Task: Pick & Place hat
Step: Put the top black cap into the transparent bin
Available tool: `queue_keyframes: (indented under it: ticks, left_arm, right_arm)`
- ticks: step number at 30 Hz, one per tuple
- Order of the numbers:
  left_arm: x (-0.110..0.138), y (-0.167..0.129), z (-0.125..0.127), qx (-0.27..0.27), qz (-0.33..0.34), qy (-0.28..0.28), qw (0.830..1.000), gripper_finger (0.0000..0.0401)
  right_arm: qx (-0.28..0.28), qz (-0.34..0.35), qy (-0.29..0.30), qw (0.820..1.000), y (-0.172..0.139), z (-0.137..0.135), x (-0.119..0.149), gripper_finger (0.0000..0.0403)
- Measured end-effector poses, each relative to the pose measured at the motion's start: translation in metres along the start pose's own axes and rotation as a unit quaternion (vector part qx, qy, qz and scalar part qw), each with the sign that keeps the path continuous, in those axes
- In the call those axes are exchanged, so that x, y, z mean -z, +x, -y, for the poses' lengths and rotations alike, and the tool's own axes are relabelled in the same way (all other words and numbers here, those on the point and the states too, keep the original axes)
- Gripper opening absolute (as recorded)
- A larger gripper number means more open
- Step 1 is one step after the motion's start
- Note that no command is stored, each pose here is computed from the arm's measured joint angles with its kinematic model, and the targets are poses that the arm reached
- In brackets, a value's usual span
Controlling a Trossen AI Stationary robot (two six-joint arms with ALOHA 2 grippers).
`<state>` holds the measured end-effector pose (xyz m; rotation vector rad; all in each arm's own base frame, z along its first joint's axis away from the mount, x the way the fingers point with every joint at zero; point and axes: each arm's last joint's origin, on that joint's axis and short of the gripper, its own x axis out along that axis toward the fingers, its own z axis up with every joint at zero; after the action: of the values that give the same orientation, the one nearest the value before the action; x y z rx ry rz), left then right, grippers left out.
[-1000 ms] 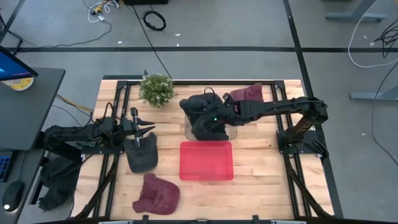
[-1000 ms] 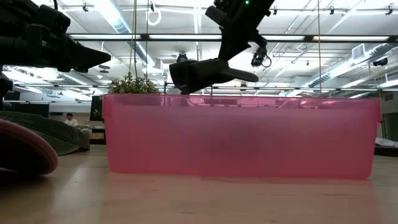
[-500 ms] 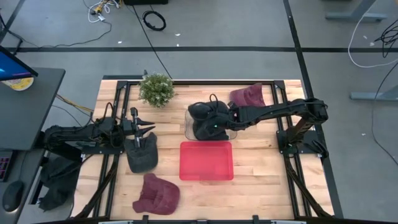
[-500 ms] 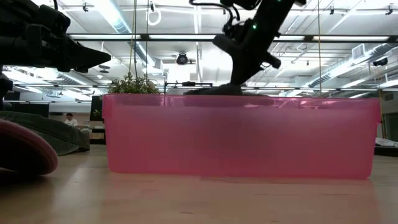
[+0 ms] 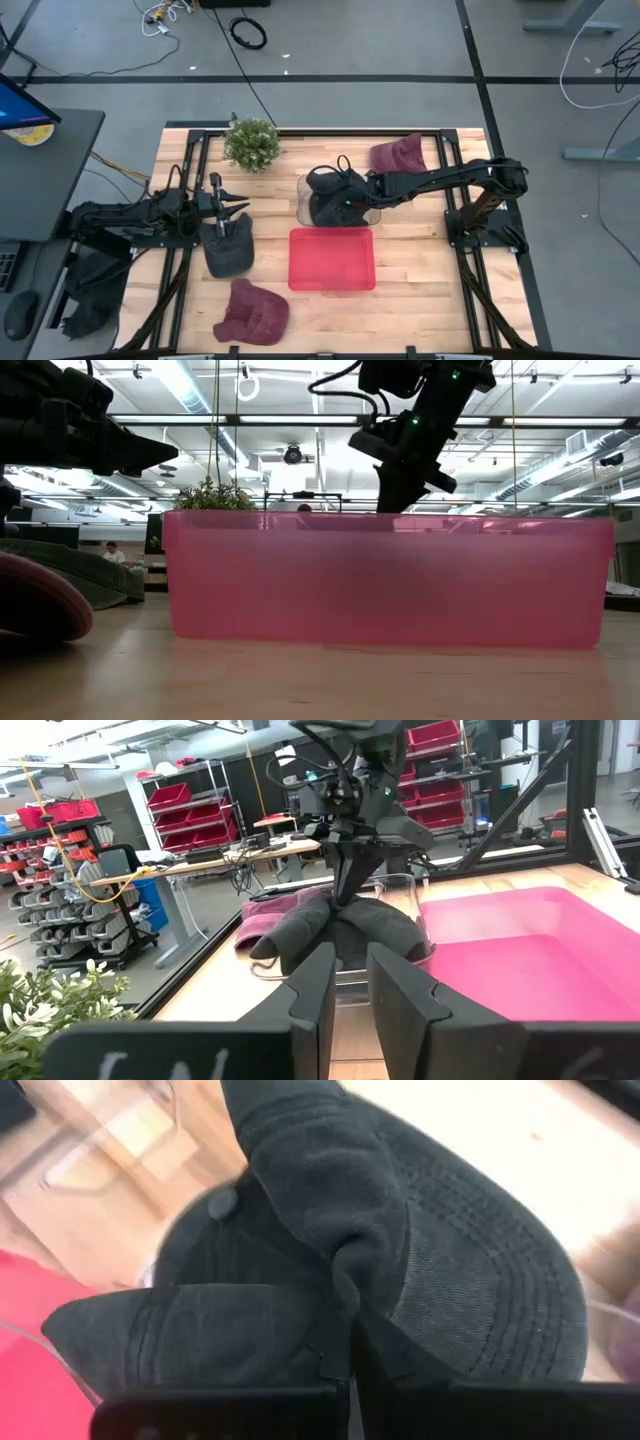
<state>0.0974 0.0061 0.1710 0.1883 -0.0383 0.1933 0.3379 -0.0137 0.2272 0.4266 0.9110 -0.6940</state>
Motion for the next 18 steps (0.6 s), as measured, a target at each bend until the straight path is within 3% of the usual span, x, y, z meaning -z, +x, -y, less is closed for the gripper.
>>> queue_keyframes:
  ticks: [18]
  left_arm:
    - [0.000, 0.000, 0.000, 0.000, 0.000, 0.000, 1.000, 0.0067]
  right_arm:
    - [0.012, -0.092, 0.003, 0.996, 0.053, 0.013, 0.002, 0.0001]
